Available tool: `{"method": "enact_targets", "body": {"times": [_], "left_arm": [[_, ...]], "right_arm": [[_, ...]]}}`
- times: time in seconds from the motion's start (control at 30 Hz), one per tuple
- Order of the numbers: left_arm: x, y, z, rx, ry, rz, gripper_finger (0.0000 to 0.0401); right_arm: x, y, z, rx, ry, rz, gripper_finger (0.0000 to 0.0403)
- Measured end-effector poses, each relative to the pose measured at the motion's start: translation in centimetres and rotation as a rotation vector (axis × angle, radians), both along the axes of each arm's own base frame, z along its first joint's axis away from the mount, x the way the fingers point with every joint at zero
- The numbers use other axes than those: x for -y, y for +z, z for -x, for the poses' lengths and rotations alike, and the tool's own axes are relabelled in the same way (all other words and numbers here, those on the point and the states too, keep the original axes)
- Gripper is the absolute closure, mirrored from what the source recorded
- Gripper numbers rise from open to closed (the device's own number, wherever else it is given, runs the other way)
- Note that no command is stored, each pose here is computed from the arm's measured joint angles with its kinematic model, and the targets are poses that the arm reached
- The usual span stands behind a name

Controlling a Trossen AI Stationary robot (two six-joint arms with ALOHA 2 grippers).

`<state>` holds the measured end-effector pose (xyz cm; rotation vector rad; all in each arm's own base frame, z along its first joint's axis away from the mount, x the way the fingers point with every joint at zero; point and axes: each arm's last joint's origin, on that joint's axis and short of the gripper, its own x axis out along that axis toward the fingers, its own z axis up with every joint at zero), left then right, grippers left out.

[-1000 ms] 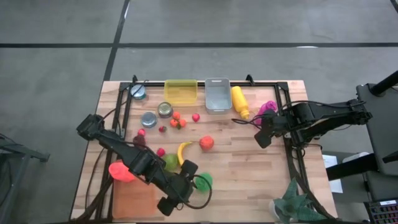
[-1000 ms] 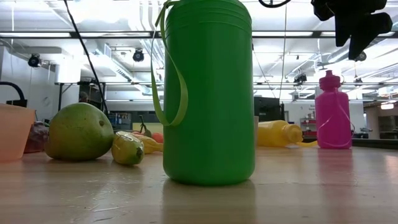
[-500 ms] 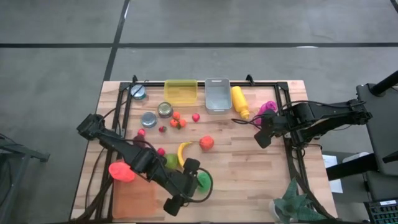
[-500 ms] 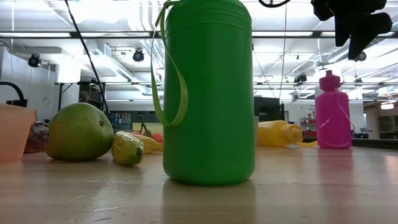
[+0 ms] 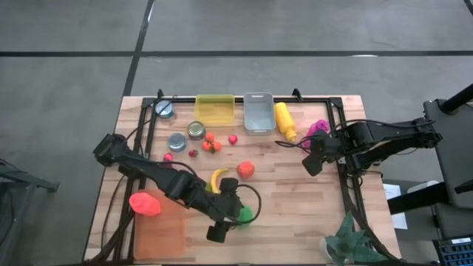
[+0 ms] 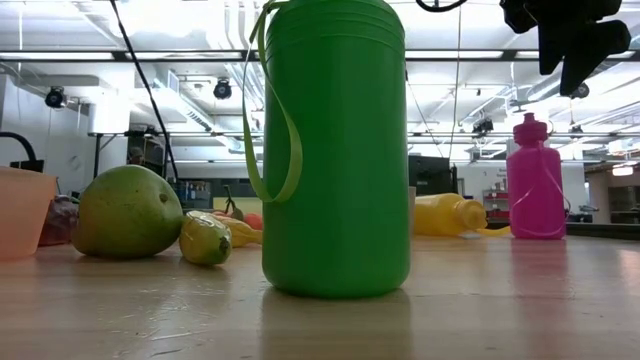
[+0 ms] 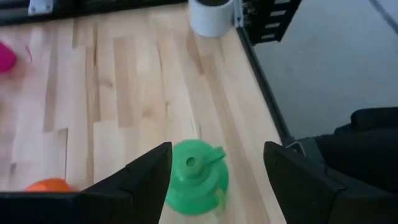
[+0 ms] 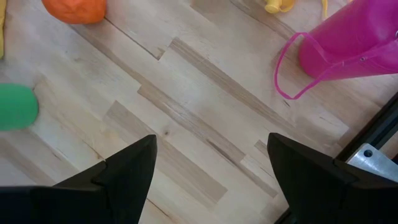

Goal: Pick & Place Food Item
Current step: Put the green tumbler into the orange bin

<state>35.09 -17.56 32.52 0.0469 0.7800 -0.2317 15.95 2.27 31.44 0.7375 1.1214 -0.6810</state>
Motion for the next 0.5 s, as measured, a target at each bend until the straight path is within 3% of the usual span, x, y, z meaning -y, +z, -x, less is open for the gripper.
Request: {"method": "enact_targets", "body": {"times": [0.5], "left_arm": [[-1.2, -3.1, -0.9, 0.012, 0.065, 0.033, 0.0144]], "right_arm": [[0.0, 0.0, 0.0, 0.001, -0.001, 0.0, 0.0099]]}}
